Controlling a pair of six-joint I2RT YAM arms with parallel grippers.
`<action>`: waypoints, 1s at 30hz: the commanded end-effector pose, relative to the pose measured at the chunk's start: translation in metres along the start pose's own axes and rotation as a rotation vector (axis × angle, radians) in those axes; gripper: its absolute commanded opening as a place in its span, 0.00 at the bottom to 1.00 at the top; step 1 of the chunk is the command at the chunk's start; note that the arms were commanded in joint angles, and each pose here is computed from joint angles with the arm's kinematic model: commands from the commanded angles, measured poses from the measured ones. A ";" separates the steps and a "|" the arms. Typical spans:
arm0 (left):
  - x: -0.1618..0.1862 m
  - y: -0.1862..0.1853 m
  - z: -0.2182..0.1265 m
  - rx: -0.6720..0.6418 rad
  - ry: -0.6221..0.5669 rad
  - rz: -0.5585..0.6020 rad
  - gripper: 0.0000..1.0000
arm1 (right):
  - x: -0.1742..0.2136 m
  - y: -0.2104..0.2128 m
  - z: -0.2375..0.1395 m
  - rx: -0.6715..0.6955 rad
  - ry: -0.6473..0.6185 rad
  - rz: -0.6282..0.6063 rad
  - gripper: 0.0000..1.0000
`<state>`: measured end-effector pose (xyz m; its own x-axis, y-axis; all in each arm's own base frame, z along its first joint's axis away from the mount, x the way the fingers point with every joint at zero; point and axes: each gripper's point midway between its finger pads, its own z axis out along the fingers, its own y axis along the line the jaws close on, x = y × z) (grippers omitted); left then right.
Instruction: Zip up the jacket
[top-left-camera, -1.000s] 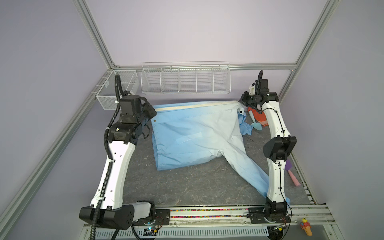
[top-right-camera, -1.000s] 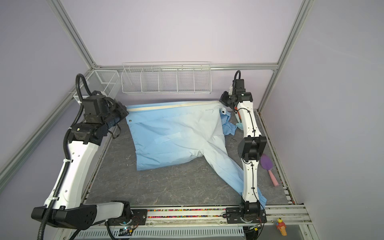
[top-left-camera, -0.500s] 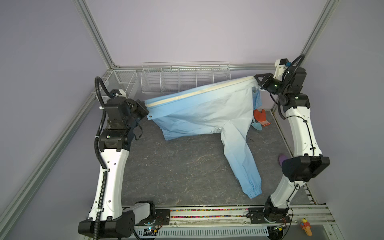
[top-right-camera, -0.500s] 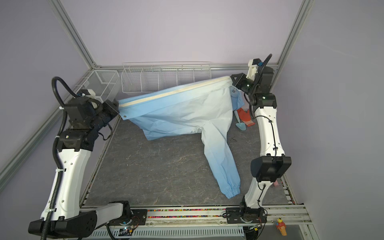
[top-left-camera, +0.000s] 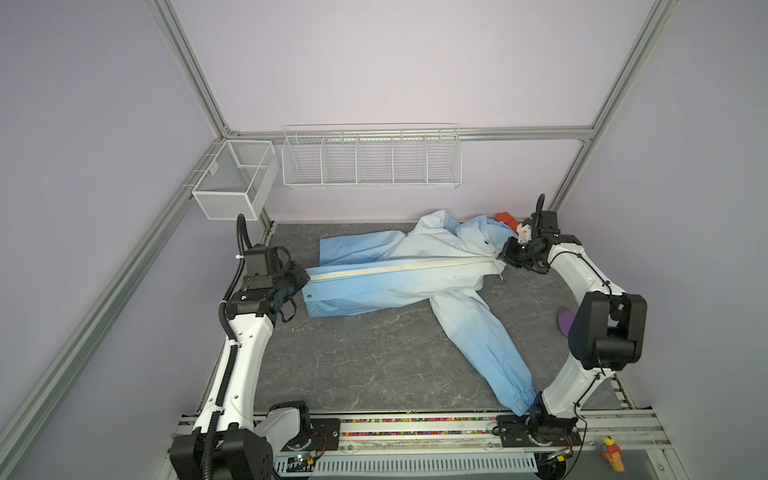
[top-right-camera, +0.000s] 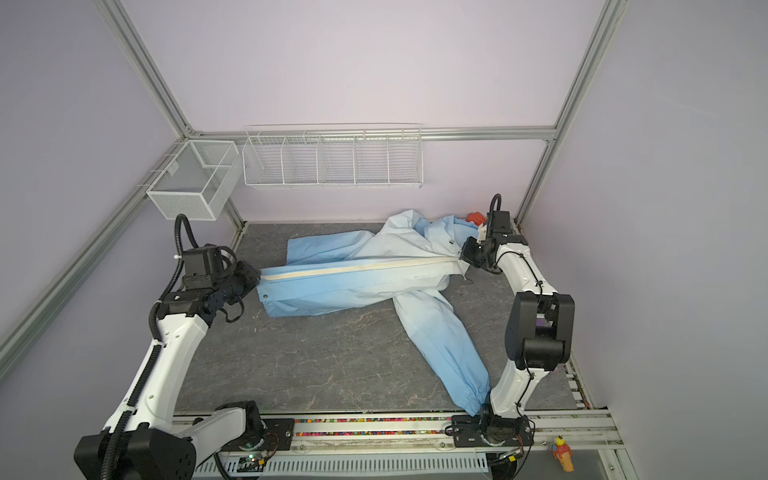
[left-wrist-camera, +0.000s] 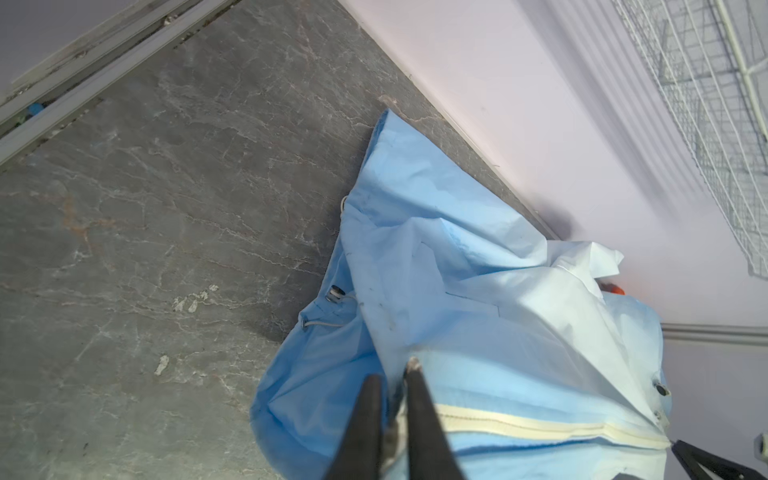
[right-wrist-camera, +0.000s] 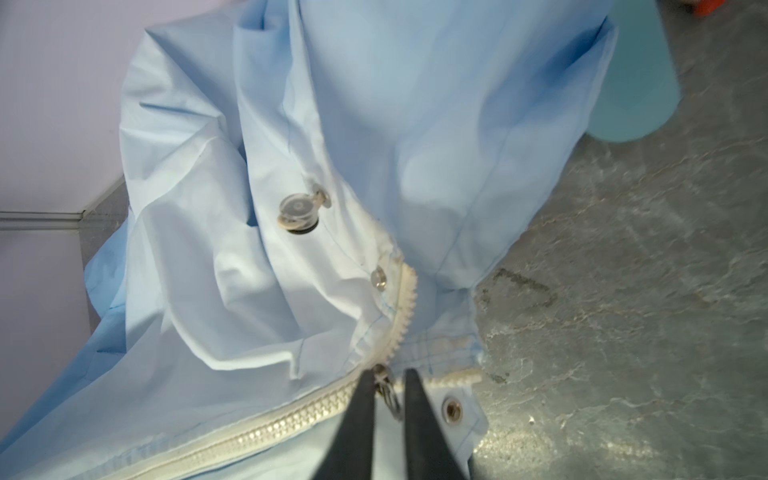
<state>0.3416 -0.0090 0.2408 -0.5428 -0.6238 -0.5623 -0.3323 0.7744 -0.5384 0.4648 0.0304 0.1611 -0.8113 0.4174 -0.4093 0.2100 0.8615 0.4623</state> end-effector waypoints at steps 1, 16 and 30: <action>-0.005 0.010 -0.010 -0.046 -0.034 0.040 0.92 | -0.007 0.004 -0.022 0.006 -0.031 -0.042 0.89; -0.052 -0.021 -0.076 0.126 -0.511 0.329 0.92 | -0.043 -0.020 -0.172 0.202 -0.785 -0.146 0.88; 0.013 0.100 0.042 -0.169 -0.557 0.488 1.00 | 0.037 -0.099 -0.039 0.370 -0.673 -0.352 0.90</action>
<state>0.3198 0.0488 0.1321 -0.3414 -0.2157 -0.9148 -0.2969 0.9482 -0.1128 0.3683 -0.0556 0.1079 -0.5051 0.1726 -0.8456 0.3151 0.9490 0.0056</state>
